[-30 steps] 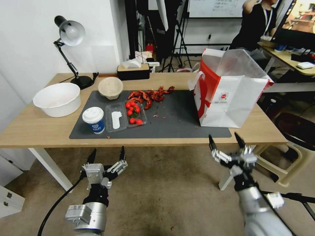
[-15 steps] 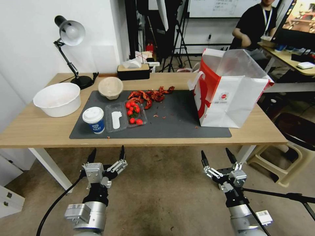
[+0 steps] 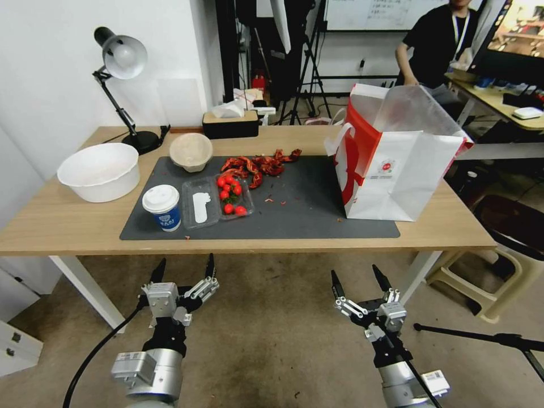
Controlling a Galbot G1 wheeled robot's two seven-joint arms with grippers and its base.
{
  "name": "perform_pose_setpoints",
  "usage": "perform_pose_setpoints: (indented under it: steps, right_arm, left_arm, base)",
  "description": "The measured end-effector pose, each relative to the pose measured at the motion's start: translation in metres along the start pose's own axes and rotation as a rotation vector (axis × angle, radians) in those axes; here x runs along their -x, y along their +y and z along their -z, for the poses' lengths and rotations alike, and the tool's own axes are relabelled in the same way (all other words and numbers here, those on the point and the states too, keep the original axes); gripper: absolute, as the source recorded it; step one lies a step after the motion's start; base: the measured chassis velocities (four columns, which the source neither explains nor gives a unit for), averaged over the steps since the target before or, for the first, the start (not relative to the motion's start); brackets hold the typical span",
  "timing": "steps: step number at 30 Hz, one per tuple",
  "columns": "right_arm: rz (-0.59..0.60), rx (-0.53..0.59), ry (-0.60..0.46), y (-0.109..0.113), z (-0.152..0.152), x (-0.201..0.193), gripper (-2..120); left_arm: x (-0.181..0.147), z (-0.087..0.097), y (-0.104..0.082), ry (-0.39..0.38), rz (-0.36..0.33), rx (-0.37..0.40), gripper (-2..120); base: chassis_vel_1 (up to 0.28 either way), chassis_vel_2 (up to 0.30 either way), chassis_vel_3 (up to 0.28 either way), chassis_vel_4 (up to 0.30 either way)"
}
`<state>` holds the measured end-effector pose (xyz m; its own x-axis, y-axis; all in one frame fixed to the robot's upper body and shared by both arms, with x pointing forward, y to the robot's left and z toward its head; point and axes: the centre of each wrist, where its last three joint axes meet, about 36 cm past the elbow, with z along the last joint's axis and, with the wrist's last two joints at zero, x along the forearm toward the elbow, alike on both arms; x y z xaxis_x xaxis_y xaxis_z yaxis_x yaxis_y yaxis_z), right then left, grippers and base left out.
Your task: Pick up the trash from the table and place it into the takeout bag.
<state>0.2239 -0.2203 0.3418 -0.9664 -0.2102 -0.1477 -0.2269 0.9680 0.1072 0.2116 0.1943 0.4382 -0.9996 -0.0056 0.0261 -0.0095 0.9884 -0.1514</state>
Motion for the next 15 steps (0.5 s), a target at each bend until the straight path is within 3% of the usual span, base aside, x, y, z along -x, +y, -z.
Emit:
perform_pose_setpoints:
  steps: [15]
  right_arm:
    - [-0.005, -0.011, -0.013, 0.0075, 0.0004, 0.0027, 100]
  left_arm:
    - [0.0022, 0.0051, 0.0021, -0.017, 0.005, -0.01, 100]
  base:
    - [0.0, 0.0, 0.0, 0.0]
